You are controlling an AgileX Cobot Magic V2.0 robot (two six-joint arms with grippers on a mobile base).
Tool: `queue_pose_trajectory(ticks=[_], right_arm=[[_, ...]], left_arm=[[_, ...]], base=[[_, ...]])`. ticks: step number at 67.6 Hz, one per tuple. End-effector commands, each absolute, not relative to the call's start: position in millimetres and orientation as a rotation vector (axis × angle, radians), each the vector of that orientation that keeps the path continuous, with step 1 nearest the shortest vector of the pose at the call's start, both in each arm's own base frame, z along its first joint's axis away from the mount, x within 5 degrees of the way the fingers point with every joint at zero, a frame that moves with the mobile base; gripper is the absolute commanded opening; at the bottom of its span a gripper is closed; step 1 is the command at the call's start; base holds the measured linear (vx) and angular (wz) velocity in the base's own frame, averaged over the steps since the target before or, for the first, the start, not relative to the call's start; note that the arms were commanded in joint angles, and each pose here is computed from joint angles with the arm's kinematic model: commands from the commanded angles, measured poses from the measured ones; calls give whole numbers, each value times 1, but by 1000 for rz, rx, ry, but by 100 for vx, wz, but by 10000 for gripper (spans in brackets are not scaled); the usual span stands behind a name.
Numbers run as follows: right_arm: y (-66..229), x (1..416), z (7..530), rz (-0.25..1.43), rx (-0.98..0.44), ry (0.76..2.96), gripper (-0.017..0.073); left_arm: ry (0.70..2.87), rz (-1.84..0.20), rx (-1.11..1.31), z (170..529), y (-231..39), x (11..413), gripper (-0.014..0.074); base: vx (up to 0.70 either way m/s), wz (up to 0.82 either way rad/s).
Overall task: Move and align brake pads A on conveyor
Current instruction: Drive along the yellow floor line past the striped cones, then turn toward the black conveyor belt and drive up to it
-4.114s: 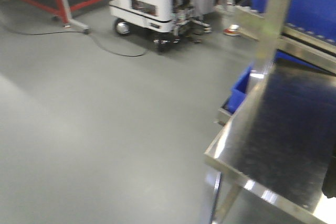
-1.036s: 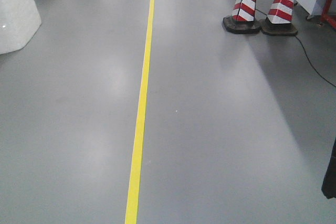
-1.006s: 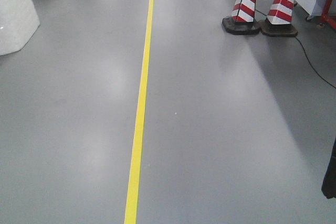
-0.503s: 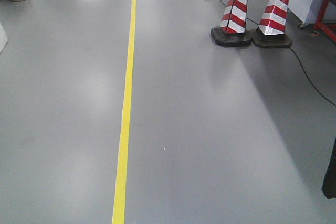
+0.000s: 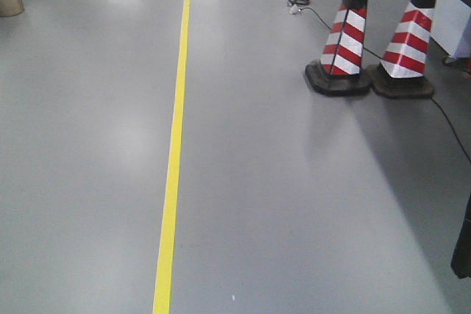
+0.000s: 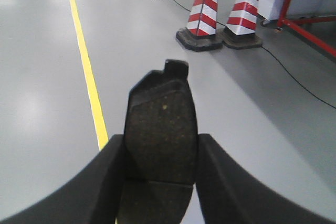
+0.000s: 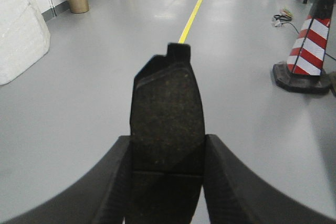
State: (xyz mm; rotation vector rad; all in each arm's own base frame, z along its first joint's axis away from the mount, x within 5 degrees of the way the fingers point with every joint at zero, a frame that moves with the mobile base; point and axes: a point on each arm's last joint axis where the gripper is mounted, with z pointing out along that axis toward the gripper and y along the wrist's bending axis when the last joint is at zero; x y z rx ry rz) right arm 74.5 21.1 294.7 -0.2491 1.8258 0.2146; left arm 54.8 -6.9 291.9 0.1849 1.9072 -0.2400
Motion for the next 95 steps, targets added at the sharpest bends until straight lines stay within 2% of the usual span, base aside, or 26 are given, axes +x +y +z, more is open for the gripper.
queue_pose_trajectory(ticks=[1,95], right_arm=[[23,75,313,228,-258,1705,-4],[23,75,313,228,-257,1707,-4]], left_arm=[[1801,-269,196,308,-9,56,-6],[1804,-268,196,308,-9,56,-6]], base=[[75,11],[71,1]])
